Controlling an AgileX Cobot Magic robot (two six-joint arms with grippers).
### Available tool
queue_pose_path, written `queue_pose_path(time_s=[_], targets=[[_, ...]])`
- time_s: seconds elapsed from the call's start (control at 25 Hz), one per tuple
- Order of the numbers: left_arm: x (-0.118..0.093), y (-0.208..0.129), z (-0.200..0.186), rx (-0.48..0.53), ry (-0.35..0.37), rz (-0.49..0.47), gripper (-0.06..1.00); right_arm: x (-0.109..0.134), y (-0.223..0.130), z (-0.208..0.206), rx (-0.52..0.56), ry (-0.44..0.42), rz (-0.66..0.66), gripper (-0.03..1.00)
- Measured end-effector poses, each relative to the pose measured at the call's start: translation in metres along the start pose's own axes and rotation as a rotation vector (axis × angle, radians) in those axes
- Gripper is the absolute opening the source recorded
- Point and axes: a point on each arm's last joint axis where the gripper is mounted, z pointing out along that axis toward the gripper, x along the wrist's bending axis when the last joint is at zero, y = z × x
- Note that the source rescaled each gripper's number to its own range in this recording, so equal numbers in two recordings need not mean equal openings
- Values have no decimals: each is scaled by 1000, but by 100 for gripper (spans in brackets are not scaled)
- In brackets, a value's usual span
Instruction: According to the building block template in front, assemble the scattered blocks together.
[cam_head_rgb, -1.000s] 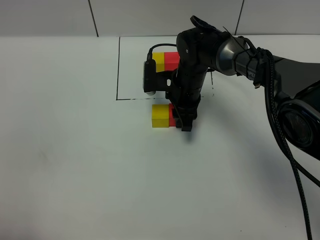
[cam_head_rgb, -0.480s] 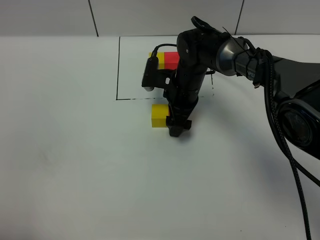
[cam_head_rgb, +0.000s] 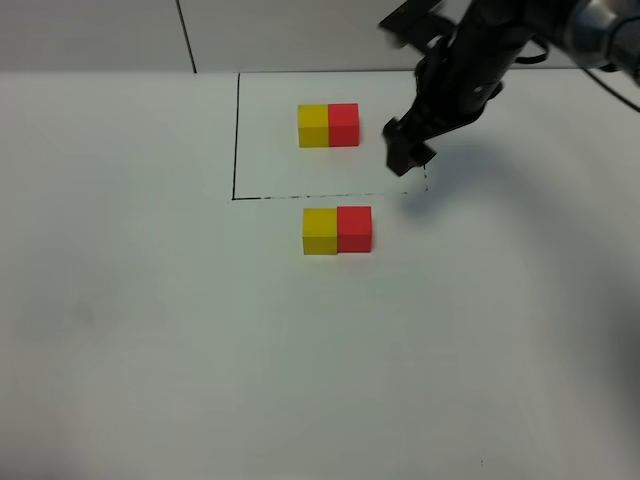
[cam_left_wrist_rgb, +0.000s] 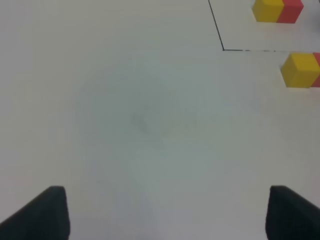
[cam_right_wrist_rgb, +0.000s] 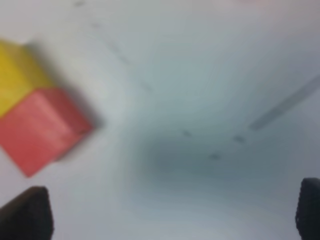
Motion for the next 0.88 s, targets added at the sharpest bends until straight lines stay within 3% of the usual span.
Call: queue_pose_path(time_s=[0.2,0.48,0.64,0.88], targets=[[0,0,0,0,0,0,78,-37,-39,-39,-89,-80,237,100],[0,0,0,0,0,0,78,-43,-110,-115,-261,-223,456,100],[0,0,0,0,0,0,78,-24,-146,-157,-321,-273,518,100],[0,0,0,0,0,0,78,33,-198,-204,-432,-324,552,100]])
